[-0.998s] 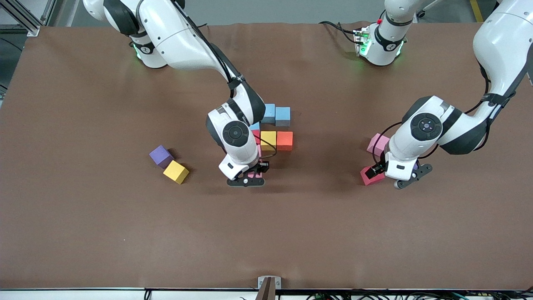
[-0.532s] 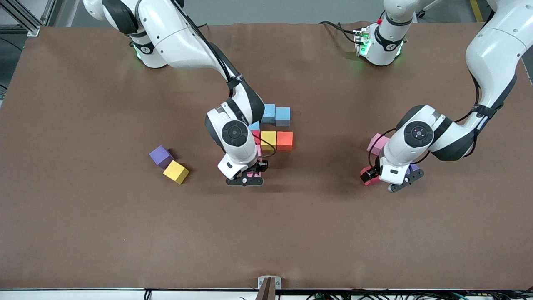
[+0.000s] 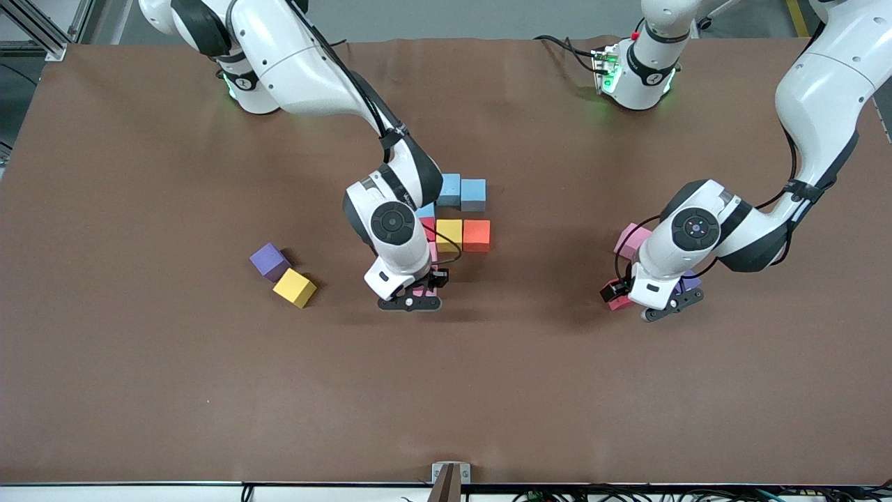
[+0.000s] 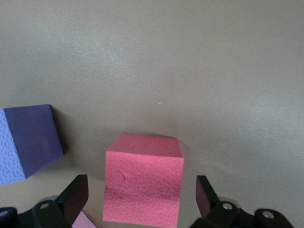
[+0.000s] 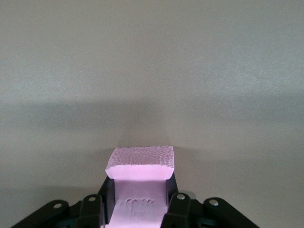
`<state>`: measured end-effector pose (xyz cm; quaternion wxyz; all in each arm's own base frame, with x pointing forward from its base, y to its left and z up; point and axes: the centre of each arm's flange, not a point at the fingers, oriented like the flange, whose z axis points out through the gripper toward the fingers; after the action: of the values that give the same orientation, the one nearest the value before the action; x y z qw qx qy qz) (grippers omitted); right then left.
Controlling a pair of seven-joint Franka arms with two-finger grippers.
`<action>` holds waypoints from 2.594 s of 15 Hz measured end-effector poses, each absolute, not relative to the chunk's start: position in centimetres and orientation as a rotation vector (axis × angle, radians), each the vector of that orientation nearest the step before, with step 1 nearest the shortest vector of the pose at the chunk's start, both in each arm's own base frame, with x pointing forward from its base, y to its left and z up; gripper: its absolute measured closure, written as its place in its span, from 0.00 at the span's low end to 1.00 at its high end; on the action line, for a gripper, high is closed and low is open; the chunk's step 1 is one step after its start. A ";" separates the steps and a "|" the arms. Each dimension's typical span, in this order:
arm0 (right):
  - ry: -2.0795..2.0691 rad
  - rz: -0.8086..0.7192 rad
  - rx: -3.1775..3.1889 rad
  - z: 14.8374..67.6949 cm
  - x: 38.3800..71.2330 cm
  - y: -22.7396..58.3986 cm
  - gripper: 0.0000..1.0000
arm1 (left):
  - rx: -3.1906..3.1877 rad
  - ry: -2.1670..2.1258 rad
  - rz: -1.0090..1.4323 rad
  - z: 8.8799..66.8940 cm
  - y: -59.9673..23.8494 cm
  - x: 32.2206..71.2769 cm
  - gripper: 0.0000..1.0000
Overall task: Arrange 11 blocks into digit 3
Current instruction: 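Grasp the pink-red cube with the left gripper while the right gripper holds pink, then carry the pink-red cube to the column while the right gripper places pink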
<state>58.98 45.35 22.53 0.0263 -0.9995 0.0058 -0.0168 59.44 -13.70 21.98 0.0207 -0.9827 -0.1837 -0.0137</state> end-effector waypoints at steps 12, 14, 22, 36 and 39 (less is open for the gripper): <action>0.020 -0.051 -3.089 22.5 58.9 45.4 0.55 | -3.075 -0.565 -0.026 20.5 -13.7 59.7 0.31; 0.021 -0.050 -3.089 22.5 58.9 45.4 0.55 | -3.072 -0.610 -0.043 20.8 -13.6 60.1 0.42; 0.049 -0.046 -3.092 22.5 58.7 45.5 0.55 | -2.973 -1.148 -0.089 25.2 -21.4 62.5 0.43; 0.046 -0.020 -3.104 21.8 58.3 45.4 0.13 | -2.545 -1.852 -0.071 22.2 -38.3 60.8 0.44; 0.045 -0.034 -3.098 22.4 58.6 45.6 0.00 | -2.500 -1.923 -0.067 22.1 -38.3 61.2 0.44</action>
<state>58.55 45.58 22.36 0.0218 -0.9996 0.0146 -0.0110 61.23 -38.32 22.10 -0.0067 -0.7924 -0.6096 -0.0214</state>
